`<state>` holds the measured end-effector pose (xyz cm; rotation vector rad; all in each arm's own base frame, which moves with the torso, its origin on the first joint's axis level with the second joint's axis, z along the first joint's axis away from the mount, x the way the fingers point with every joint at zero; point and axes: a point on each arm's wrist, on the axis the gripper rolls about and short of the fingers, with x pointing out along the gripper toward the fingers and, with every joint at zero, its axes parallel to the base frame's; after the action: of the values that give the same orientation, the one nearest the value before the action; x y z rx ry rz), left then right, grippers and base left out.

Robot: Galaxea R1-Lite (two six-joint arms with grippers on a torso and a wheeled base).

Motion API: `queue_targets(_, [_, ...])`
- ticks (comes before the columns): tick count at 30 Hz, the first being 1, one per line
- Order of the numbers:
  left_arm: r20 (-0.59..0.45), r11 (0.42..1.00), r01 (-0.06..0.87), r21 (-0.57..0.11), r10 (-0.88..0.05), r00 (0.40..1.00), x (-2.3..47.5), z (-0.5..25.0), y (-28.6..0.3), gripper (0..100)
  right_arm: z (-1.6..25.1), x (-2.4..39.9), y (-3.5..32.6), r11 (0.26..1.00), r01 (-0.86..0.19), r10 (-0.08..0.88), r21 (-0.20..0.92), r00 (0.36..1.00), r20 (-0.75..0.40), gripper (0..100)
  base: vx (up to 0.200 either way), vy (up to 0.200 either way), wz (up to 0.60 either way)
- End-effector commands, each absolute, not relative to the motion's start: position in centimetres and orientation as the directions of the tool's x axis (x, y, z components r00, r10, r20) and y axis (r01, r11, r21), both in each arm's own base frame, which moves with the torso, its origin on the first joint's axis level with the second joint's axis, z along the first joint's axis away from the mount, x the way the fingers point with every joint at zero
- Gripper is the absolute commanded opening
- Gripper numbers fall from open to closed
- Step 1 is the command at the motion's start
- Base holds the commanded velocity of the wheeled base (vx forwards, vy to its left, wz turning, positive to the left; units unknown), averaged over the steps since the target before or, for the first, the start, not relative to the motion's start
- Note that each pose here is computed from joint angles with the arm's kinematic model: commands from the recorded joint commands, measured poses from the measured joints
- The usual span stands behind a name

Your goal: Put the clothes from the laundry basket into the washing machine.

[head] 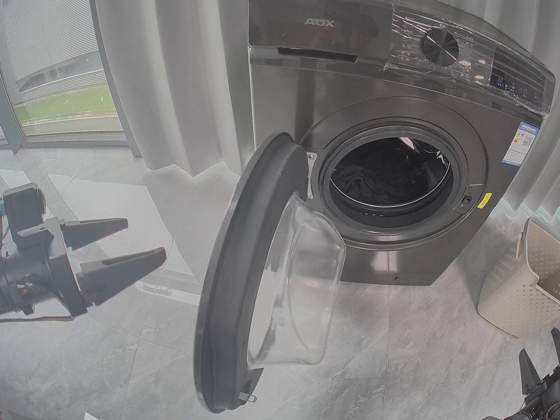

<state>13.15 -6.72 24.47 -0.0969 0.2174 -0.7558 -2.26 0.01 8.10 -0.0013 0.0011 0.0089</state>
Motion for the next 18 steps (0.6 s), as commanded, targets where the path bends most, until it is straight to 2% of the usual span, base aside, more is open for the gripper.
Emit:
queue_targets(1, [-0.219, 0.782, 0.612, -0.12, -0.622, 0.752, 13.9, 22.9, -5.8, 100, 7.6, -2.1, 0.0, 1.0, -0.009, 0.009, -0.001, 1.0, -0.021, 100, 0.0, 0.0, 0.0])
queue_targets(5, [-0.275, 0.782, 0.609, -0.132, -0.619, 0.735, 14.9, 21.7, -6.2, 100, 7.6, -2.1, 0.0, 1.0, -0.011, 0.011, -0.001, 1.0, -0.02, 100, 0.0, 0.0, 0.0])
queue_targets(11, [-0.296, 0.773, 0.619, -0.14, -0.629, 0.719, 15.9, 21.2, -6.8, 100, 7.6, -2.1, 0.0, 1.0, -0.011, 0.011, -0.001, 1.0, -0.02, 100, 0.0, 0.0, 0.0])
queue_targets(12, [-0.286, 0.749, 0.647, -0.143, -0.657, 0.698, 16.4, 21.0, -7.7, 100, 7.6, -2.1, 0.0, 1.0, -0.011, 0.011, -0.001, 1.0, -0.02, 100, 0.0, 0.0, 0.0])
queue_targets(14, [-0.285, 0.746, 0.65, -0.144, -0.66, 0.695, 16.4, 21.0, -7.8, 100, 7.6, -2.1, 0.0, 1.0, -0.012, 0.012, -0.001, 1.0, -0.021, 100, 0.0, 0.0, 0.0])
queue_targets(15, [-0.289, 0.715, 0.683, -0.149, -0.692, 0.662, 16.8, 20.6, -9.0, 100, 7.6, -2.1, 0.0, 1.0, -0.012, 0.012, -0.001, 1.0, -0.02, 100, 0.0, 0.0, 0.0])
queue_targets(18, [-0.3, 0.689, 0.709, -0.154, -0.716, 0.631, 17.4, 20.1, -10.2, 100, 7.6, -2.1, 0.0, 1.0, -0.012, 0.012, -0.001, 1.0, -0.02, 100, 0.0, 0.0, 0.0])
